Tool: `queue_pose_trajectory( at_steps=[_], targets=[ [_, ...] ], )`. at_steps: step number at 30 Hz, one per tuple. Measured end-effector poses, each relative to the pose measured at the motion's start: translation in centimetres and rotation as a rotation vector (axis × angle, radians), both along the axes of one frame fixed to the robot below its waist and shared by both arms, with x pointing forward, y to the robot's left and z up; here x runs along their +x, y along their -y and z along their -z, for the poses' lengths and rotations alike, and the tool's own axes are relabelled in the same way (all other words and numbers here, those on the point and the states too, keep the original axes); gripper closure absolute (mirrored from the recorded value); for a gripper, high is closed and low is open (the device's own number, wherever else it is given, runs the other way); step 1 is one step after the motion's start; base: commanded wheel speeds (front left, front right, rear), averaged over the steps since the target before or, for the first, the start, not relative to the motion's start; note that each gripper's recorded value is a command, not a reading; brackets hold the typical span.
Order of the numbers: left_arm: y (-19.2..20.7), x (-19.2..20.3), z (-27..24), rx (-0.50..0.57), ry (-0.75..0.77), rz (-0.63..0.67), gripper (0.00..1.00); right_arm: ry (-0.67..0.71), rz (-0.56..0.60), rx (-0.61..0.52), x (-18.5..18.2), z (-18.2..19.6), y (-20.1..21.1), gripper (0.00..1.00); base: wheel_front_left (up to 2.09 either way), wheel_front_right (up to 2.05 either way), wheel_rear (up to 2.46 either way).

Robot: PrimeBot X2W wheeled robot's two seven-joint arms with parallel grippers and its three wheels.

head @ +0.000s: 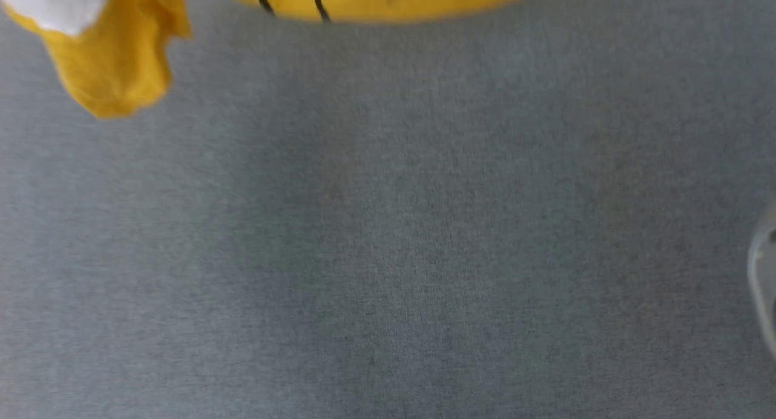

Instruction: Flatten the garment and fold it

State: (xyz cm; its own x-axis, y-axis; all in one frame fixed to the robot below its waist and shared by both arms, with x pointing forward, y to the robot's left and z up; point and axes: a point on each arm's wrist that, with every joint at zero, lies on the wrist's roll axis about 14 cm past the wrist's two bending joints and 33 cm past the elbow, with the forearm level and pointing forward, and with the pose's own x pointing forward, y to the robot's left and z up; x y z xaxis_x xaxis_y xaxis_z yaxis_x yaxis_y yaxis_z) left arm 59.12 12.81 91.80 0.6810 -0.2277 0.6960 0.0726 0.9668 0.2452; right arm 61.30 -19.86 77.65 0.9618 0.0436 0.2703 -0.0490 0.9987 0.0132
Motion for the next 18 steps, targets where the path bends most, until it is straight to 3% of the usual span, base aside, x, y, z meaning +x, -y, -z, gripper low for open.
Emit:
queue_pose_trajectory(
  at_steps=[8,18],
  targets=[
    [0.3,6.7,5.3,-0.022,-0.001,0.048,1.0,-0.037,0.05,-0.056,5.6,5.3,0.8,1.0,0.0,0.0,0.0],
    [-1.4,12.9,17.7,-0.063,-0.144,0.081,1.0,-0.159,0.051,-0.119,10.2,15.5,0.7,1.0,0.0,0.0,0.0]
  ],
)
